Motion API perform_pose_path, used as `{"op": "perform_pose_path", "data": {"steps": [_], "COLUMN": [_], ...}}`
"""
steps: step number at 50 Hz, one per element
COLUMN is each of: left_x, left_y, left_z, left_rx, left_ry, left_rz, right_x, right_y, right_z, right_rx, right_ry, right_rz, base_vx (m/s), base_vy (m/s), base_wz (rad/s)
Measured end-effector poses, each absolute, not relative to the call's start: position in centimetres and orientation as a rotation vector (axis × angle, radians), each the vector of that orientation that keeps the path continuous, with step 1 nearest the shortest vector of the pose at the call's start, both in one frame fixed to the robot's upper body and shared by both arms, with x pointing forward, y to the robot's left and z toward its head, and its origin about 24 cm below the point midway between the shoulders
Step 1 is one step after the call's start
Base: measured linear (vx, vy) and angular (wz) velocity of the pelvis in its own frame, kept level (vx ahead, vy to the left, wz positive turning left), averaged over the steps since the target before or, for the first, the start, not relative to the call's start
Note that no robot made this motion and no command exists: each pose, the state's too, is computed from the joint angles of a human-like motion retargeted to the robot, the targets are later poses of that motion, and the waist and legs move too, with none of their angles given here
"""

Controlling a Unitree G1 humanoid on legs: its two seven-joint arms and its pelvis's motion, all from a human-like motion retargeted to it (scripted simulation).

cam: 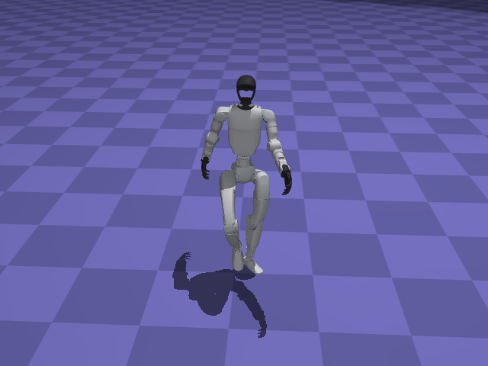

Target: In place motions

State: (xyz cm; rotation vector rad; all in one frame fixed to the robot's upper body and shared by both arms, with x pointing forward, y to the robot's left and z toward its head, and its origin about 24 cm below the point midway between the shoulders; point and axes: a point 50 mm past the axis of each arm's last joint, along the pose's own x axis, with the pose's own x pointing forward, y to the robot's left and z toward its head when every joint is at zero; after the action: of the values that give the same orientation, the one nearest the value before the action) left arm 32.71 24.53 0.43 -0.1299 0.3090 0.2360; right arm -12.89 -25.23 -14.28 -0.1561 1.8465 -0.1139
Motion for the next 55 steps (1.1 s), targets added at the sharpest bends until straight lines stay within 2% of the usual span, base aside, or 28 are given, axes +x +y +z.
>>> {"op": "perform_pose_path", "data": {"steps": [6,12,20,28,37,41,47,55], "left_x": [34.2,31.4,22.6,12.3,1.3,-3.4,-8.9,-8.6], "left_y": [26.4,26.7,24.9,23.3,22.1,19.3,16.1,15.4], "left_z": [4.0,-0.4,-9.5,-15.1,-17.0,-17.7,-17.1,-17.3], "left_rx": [-0.017,-0.031,-0.103,-0.157,-0.149,-0.258,-0.403,-0.355], "left_ry": [0.175,0.325,0.662,0.993,1.167,1.408,1.727,1.689], "left_rz": [0.307,0.286,0.244,0.264,0.614,0.629,0.427,0.374], "right_x": [-12.5,-8.7,-2.5,2.8,8.5,7.8,2.5,-3.0], "right_y": [-26.1,-25.2,-22.1,-20.6,-19.3,-19.4,-20.6,-22.1], "right_z": [-14.1,-15.5,-17.3,-17.5,-16.8,-16.9,-17.6,-17.2], "right_rx": [-0.144,-0.130,-0.051,-0.068,-0.093,-0.118,-0.162,-0.253], "right_ry": [1.837,1.729,1.511,1.329,1.150,1.165,1.400,1.645], "right_rz": [-0.185,-0.117,-0.065,0.056,0.163,0.180,0.155,0.123], "base_vx": [0.03,0.06,0.08,0.06,-0.05,0.01,0.07,0.00], "base_vy": [0.01,-0.08,-0.14,-0.13,-0.12,-0.07,-0.08,-0.04], "base_wz": [-0.43,-0.53,-0.29,-0.21,-0.04,0.32,-0.13,0.11]}}
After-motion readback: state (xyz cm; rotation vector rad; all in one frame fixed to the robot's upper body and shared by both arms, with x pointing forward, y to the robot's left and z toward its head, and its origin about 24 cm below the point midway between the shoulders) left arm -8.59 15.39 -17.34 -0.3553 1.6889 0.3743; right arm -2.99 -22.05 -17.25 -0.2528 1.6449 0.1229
